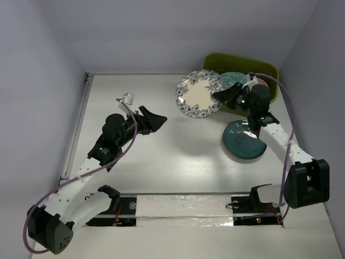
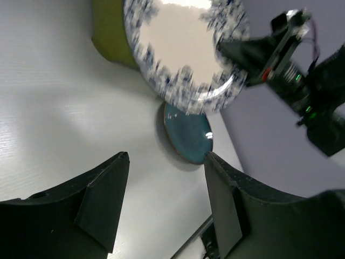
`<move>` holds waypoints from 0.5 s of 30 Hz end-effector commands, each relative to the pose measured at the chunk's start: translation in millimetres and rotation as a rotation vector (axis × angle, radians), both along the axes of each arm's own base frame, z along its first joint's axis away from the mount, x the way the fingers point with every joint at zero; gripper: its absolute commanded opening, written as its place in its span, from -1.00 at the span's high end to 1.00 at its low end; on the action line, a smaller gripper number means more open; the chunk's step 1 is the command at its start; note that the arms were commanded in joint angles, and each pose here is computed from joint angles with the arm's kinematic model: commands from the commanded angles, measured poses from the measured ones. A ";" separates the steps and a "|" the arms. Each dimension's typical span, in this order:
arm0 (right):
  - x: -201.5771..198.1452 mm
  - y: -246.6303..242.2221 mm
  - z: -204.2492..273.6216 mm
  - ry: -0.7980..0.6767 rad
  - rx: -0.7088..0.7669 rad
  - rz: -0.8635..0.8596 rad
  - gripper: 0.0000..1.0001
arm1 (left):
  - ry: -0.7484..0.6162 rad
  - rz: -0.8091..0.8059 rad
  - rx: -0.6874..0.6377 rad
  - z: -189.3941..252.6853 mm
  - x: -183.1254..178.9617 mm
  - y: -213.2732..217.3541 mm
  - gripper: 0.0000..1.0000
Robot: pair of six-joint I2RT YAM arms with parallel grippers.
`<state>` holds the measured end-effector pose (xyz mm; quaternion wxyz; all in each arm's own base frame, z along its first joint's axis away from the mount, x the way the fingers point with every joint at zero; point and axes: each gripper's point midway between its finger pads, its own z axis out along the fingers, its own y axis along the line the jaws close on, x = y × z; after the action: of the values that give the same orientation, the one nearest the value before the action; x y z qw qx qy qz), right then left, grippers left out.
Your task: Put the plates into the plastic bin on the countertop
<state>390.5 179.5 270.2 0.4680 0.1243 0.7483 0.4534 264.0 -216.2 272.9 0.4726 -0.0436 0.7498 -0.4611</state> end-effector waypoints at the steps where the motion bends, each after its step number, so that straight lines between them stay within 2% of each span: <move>1: 31.8 -67.6 106.3 -0.246 0.058 -0.190 1.00 | -0.006 0.063 0.136 -17.0 1.2 0.2 -0.08; 5: 63.4 -123.2 101.0 -0.196 0.008 -0.321 1.00 | 0.041 -0.011 0.167 -37.3 -5.3 -34.4 -0.02; 6: 73.4 -130.6 87.6 -0.155 0.008 -0.322 1.00 | 0.049 -0.028 0.170 -41.0 -7.1 -41.7 -0.02; 12: 114.4 -183.9 79.0 -0.082 -0.035 -0.420 1.00 | 0.069 -0.093 0.223 -60.0 -19.7 -89.9 0.00; 15: 130.7 -200.3 53.8 -0.006 -0.051 -0.444 1.00 | 0.082 -0.131 0.252 -72.1 -25.6 -111.8 0.04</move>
<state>512.3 -13.7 269.6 0.5138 0.3013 0.7417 0.3085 228.0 -309.0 169.9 0.3738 0.0450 0.8476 -0.3739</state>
